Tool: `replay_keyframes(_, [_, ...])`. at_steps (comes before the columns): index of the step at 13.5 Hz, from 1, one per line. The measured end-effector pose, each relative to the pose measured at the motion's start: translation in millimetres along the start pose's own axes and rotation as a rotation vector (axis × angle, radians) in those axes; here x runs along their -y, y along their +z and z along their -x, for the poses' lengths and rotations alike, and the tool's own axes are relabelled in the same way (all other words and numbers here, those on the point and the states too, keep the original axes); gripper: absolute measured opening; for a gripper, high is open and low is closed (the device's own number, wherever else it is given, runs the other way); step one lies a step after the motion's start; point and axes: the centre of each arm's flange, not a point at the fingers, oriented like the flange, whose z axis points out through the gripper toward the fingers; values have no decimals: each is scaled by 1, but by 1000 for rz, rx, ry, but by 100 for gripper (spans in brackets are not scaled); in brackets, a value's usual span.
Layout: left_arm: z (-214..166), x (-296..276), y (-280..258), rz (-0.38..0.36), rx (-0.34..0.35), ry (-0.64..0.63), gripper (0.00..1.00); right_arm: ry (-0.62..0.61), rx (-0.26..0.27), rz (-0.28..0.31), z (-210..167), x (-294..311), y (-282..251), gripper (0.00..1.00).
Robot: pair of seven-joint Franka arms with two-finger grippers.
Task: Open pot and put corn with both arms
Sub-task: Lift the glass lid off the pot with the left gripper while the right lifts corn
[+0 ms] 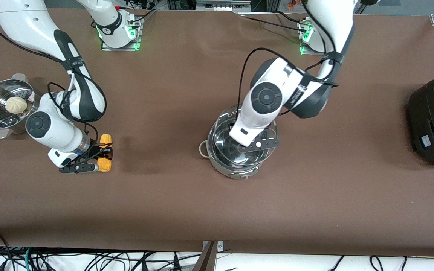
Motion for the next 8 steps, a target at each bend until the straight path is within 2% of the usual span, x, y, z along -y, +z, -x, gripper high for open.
replay_keyframes(2, [-31, 42, -25, 18, -14, -5, 50, -1, 26, 2, -9, 1, -32, 42])
replay_keyframes(4, [-63, 89, -36, 24, -13, 33, 50, -9, 54, 2, -21, 6, -74, 33])
replay_keyframes(8, [-95, 168, -48, -1, 63, 113, 50, -7, 58, -2, -36, 47, -142, 32])
